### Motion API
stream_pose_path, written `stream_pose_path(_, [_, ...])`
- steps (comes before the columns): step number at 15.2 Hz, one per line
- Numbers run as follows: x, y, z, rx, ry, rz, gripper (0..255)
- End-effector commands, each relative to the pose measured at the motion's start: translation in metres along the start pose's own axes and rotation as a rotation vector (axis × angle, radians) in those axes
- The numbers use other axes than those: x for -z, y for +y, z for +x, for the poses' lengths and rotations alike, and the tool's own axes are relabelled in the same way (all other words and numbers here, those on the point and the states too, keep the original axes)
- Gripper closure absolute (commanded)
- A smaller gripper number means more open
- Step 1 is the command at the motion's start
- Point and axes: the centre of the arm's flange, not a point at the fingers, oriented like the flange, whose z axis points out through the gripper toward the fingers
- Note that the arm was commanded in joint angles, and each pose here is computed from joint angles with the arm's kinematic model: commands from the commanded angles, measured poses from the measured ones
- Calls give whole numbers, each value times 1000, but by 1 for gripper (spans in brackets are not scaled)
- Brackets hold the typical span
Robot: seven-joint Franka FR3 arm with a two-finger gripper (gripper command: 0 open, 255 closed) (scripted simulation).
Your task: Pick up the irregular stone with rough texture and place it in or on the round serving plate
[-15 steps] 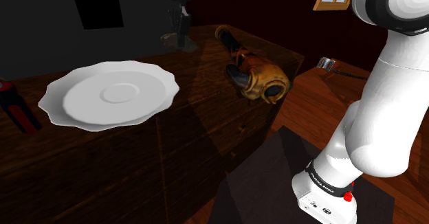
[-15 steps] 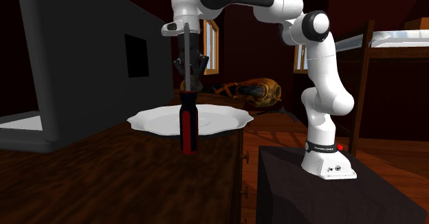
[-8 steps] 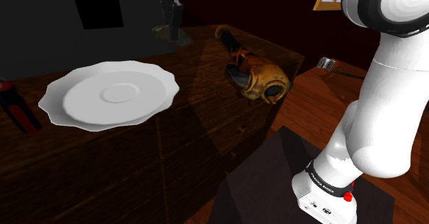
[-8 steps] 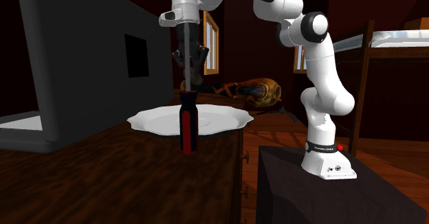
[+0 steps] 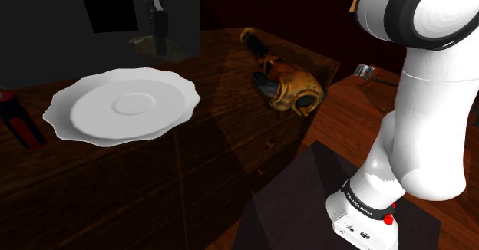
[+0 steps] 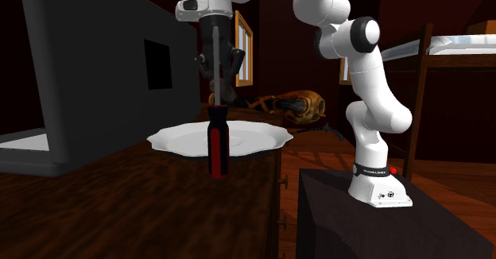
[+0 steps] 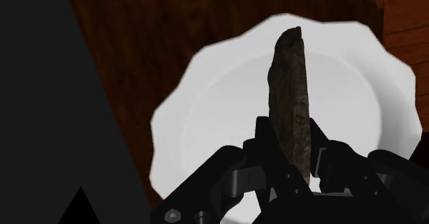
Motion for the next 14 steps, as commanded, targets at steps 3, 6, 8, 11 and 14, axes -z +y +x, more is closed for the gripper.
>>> stream_pose_path(3, [0,-24,46,-2,0,0,255])
stream_pose_path(6, [-2,-39,74,-2,0,0,255])
stream_pose_path(8, [-12,-38,74,-2,0,0,255])
stream_pose_path(11, [-28,-37,74,-2,0,0,255])
stream_pose_path(14, [-44,-35,74,-2,0,0,255])
